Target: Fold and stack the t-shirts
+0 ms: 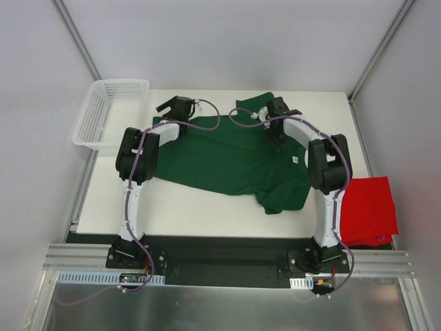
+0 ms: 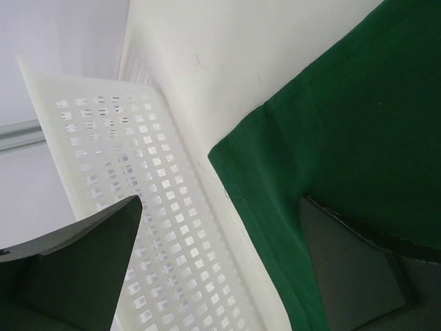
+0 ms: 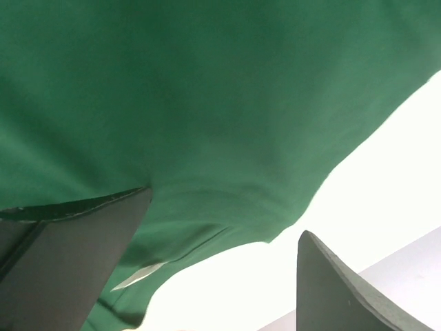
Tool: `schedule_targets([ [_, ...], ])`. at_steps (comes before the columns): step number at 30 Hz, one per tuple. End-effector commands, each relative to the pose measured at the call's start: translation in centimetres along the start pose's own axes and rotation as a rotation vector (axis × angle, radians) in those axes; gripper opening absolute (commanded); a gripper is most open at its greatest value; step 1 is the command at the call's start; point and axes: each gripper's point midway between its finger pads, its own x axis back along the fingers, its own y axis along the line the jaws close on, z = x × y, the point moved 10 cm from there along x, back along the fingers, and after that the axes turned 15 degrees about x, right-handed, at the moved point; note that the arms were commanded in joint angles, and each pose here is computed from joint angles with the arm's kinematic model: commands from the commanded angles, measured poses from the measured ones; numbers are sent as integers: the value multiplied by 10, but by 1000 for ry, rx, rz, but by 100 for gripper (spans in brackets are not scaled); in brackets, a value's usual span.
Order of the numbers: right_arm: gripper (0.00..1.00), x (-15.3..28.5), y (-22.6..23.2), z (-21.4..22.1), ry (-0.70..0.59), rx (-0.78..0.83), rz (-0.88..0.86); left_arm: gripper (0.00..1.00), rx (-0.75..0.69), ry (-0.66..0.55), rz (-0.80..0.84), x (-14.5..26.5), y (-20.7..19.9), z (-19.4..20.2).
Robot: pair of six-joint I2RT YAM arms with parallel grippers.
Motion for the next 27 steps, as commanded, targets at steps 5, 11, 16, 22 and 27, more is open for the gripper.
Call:
schedule_targets([
  [5,96,-22,-28,-24,56,81,66,99,-30,40,-14,-1,1,13],
  [11,96,-43,-29,-27,87,113,60,99,-22,33,-16,4,3,13],
  [16,96,-57,-38,-30,116,118,93,99,-25,28,-20,3,3,13],
  [22,96,-69,-41,-29,159,148,113,99,-57,5,-74,-12,0,6],
  [27,96,-38,-50,-18,120,51,199,99,-52,-62,-244,-7,13,-12],
])
